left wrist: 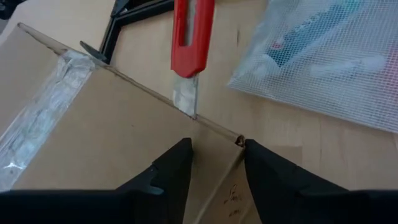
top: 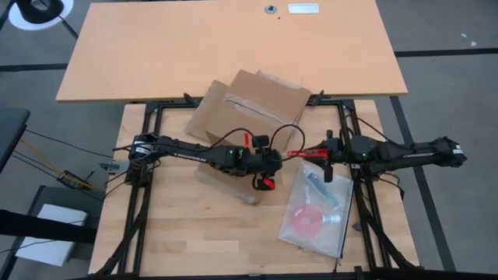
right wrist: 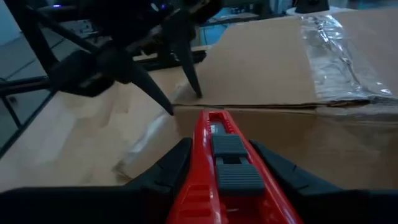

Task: Unpack boxes
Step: Break down cardboard box until it is fully flat

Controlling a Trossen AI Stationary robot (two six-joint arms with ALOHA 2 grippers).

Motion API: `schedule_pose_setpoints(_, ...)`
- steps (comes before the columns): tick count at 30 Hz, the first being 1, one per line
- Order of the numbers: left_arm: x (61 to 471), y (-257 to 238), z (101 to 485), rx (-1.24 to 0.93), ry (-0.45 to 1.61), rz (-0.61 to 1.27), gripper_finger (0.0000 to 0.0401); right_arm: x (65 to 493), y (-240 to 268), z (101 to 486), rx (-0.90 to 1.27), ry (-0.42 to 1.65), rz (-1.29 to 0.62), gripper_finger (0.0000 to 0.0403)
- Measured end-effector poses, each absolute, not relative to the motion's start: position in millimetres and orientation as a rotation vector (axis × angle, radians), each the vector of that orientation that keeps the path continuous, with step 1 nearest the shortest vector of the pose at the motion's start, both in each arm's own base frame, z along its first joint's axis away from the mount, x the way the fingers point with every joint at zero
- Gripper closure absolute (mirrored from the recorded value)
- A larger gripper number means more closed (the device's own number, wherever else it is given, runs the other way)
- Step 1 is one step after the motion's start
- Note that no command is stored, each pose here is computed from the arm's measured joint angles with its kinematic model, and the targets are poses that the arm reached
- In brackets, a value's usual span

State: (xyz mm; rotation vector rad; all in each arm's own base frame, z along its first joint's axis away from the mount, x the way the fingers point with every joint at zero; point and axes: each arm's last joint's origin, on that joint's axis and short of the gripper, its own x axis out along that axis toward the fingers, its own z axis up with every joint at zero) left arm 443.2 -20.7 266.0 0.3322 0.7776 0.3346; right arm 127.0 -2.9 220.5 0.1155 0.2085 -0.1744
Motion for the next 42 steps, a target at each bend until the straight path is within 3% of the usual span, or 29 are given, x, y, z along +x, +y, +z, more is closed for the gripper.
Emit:
schedule_pose_setpoints(4,442,-24,288,0.406,0.785,0.337,0.0245,124,-3,248,0.076,0.179,-0.166,0.0270)
schedule_pose_setpoints(8,433,-25,351,0.406,0.719,0.359,0.0245,120,-3,273,0.054,0.211,-0.169,0.0270)
schedule_pose_setpoints(20,368,35,436,0.006,0.806,0.364,0.0245,149,-4,320,-0.080,0.258,-0.202,0.0270)
schedule_pose_setpoints(29,320,117,430,-0.047,1.047,0.538,0.0245,186,-18,317,-0.007,0.358,-0.347,0.0270)
schedule_pose_setpoints(36,292,169,383,-0.163,1.164,0.526,0.0245,202,-33,308,0.121,0.362,-0.439,0.0270)
schedule_pose_setpoints(42,252,171,335,-0.298,1.094,0.524,0.0245,206,-35,301,0.184,0.392,-0.454,0.0270)
